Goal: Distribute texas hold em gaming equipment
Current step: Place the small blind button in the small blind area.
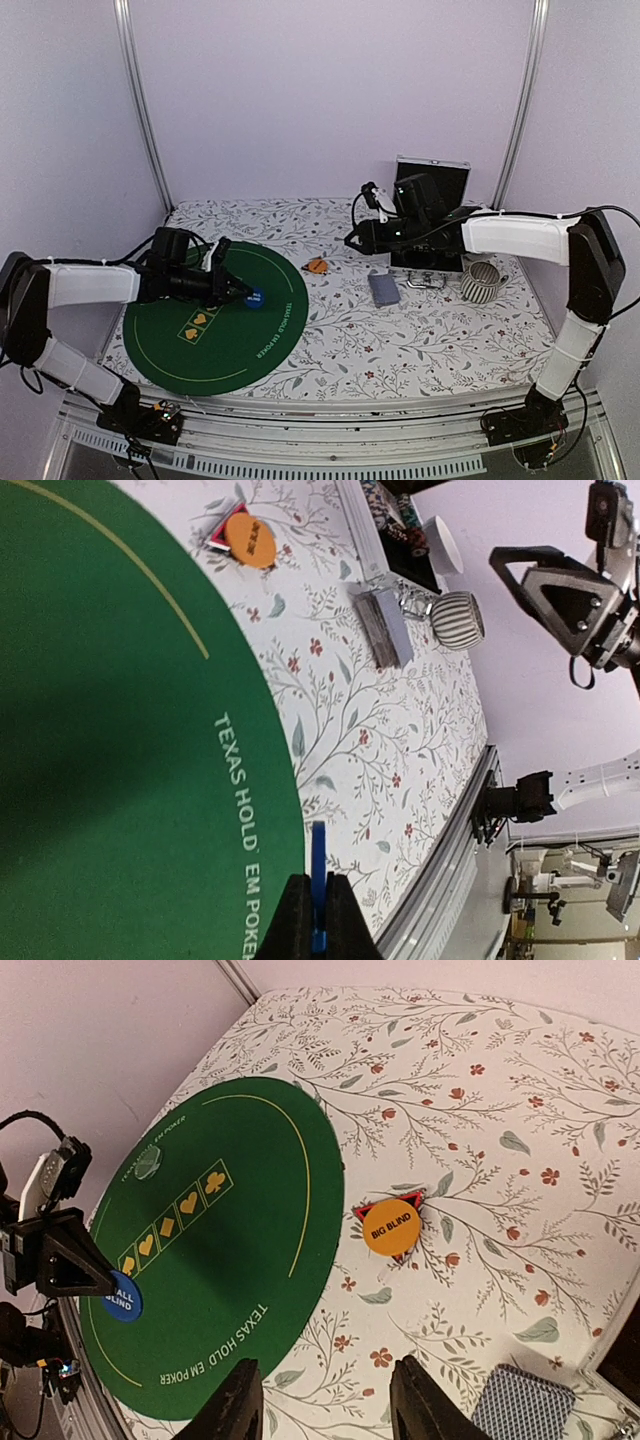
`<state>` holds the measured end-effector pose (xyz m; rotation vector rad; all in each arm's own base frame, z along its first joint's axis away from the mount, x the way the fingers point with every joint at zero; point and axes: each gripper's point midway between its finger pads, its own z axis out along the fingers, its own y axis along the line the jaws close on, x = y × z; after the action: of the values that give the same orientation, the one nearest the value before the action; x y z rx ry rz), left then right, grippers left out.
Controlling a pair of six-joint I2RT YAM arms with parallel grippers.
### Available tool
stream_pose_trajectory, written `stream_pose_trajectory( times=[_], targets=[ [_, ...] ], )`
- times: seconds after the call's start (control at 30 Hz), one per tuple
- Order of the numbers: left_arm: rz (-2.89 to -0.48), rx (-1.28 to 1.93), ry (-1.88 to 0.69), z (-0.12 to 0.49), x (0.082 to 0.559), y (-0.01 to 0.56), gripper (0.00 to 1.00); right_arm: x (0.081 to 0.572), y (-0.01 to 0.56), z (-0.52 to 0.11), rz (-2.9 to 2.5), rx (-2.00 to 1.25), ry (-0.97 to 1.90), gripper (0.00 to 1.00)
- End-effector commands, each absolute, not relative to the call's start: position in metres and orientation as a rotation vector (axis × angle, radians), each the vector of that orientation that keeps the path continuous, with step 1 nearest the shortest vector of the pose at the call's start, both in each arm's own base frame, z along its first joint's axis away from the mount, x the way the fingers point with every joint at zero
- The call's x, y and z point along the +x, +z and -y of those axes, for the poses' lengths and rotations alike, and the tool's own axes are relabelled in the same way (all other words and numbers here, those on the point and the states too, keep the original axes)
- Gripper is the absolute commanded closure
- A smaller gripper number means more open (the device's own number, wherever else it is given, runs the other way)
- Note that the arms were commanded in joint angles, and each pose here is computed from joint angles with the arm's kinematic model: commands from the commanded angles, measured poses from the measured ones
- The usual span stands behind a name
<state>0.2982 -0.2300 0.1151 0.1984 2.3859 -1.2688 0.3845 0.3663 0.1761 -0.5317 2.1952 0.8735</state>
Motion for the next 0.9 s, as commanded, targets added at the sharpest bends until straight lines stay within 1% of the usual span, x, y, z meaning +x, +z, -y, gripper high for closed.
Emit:
stream_pose_trajectory(
  times=[0.0, 0.13, 0.27, 0.33, 0.43, 0.53, 0.67, 0.87],
  targets=[
    [-2.432, 0.068, -1.157, 0.204, 0.274, 0.107, 1.0, 0.359, 0.178, -0.341, -2.218, -0.561, 0.776, 0.53],
    [-2.473, 0.027, -1.096, 0.19, 0.255, 0.102, 1.0, 0.341, 0.177, -0.331, -2.235, -0.575, 0.747, 0.5],
    [-2.51, 0.003, -1.092, 0.185, 0.244, 0.091, 1.0, 0.329, 0.174, -0.329, -2.25, -0.6, 0.717, 0.48],
    [-2.487, 0.004, -1.095, 0.185, 0.252, 0.094, 1.0, 0.324, 0.175, -0.327, -2.252, -0.613, 0.701, 0.47],
    [-2.434, 0.023, -1.08, 0.188, 0.282, 0.107, 1.0, 0.32, 0.182, -0.322, -2.244, -0.616, 0.667, 0.46],
    [-2.477, 0.053, -1.104, 0.198, 0.301, 0.101, 1.0, 0.316, 0.188, -0.315, -2.233, -0.608, 0.644, 0.46],
    [-2.54, 0.058, -1.148, 0.203, 0.292, 0.077, 1.0, 0.31, 0.188, -0.304, -2.235, -0.58, 0.621, 0.45],
    [-2.562, 0.09, -1.195, 0.216, 0.276, 0.061, 1.0, 0.309, 0.181, -0.302, -2.257, -0.561, 0.616, 0.45]
  ],
)
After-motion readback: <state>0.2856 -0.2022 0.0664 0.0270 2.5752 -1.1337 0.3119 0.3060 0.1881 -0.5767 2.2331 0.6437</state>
